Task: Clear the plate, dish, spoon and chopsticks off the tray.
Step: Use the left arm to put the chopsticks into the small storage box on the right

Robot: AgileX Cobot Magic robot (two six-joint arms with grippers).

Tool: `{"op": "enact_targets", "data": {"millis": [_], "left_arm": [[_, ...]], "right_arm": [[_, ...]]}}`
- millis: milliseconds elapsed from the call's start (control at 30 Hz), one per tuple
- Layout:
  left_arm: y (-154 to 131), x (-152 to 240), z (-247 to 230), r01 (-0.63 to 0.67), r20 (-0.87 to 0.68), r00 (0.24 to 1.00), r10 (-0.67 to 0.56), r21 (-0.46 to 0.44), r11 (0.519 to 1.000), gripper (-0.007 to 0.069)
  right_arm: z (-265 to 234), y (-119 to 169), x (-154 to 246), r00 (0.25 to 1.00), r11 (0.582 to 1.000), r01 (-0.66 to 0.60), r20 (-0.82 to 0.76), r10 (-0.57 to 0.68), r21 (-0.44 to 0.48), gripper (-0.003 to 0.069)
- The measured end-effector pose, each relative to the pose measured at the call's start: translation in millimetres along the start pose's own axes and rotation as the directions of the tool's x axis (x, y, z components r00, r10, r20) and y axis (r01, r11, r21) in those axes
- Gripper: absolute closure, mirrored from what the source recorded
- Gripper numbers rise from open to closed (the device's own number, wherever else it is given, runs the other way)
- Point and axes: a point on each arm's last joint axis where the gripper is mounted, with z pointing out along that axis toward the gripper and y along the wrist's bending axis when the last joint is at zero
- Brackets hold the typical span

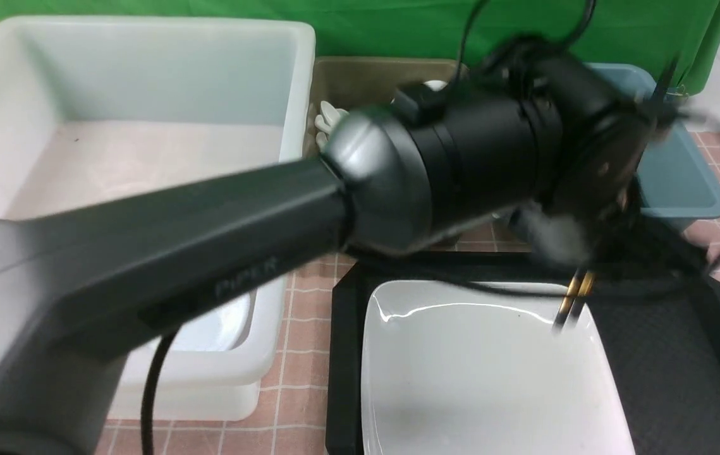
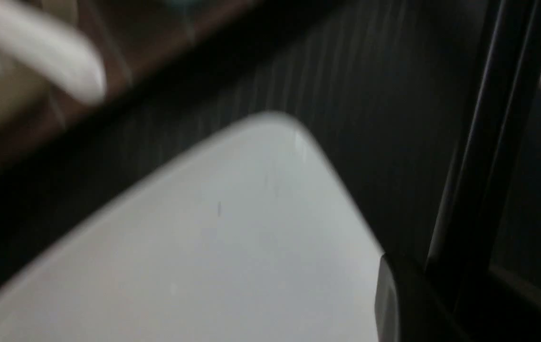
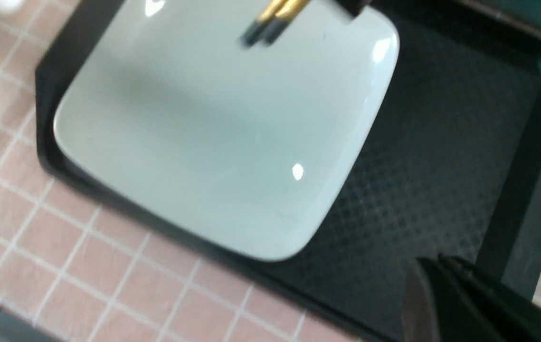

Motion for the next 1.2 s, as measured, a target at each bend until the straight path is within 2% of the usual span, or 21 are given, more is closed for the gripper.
{"op": "enact_targets", "data": {"millis": [67, 100, 200, 300, 433, 533, 733, 1000, 1200], "left_arm": [[5.4, -22.0, -2.9, -0.013, 0.172, 0.985, 0.004, 0.047, 0.999, 0.0529], [6.1, -23.8, -2.7, -0.014, 0.186, 0.983, 0.004, 0.051, 0.999, 0.0529], [24.6, -50.4, 2.4, -0.013, 0.401, 0.915, -0.035, 0.118, 0.993, 0.0529], [41.1, -58.3, 19.6, -0.014, 0.487, 0.872, -0.055, 0.137, 0.99, 0.0529], [66.3, -57.9, 64.3, -0.033, 0.603, 0.794, -0.082, 0.177, 0.984, 0.0529], [82.5, -49.5, 92.8, -0.024, 0.62, 0.779, -0.095, 0.181, 0.983, 0.0529], [106.0, -25.2, 142.9, 0.013, 0.57, 0.815, -0.1, 0.155, 0.988, 0.0529], [109.8, -8.5, 166.2, 0.011, 0.537, 0.839, -0.087, 0.144, 0.99, 0.0529], [112.2, -3.5, 171.4, -0.017, 0.499, 0.866, -0.033, 0.097, 0.995, 0.0521]], "right_arm": [[-0.1, -0.9, -4.9, 0.998, 1.0, -0.013, 0.053, 0.012, 0.009, 0.0627], [-0.2, -1.0, -5.3, 0.998, 1.0, -0.014, 0.058, 0.014, 0.01, 0.0627], [-0.7, -2.4, -12.9, 0.99, 0.999, -0.024, 0.143, 0.02, 0.023, 0.0627], [1.3, -3.6, -17.6, 0.976, 0.998, -0.055, 0.214, 0.047, 0.028, 0.0626], [21.6, -7.3, -20.1, 0.909, 0.99, -0.141, 0.4, 0.119, 0.025, 0.0626], [46.0, -9.2, -11.3, 0.88, 0.985, -0.169, 0.455, 0.14, 0.024, 0.0626], [69.1, -10.8, 0.6, 0.843, 0.98, -0.2, 0.513, 0.162, 0.02, 0.0625], [66.8, -11.7, -3.4, 0.815, 0.982, -0.187, 0.563, 0.139, 0.03, 0.0625], [66.7, -11.7, -3.6, 0.815, 0.983, -0.182, 0.564, 0.132, 0.033, 0.0625]]}}
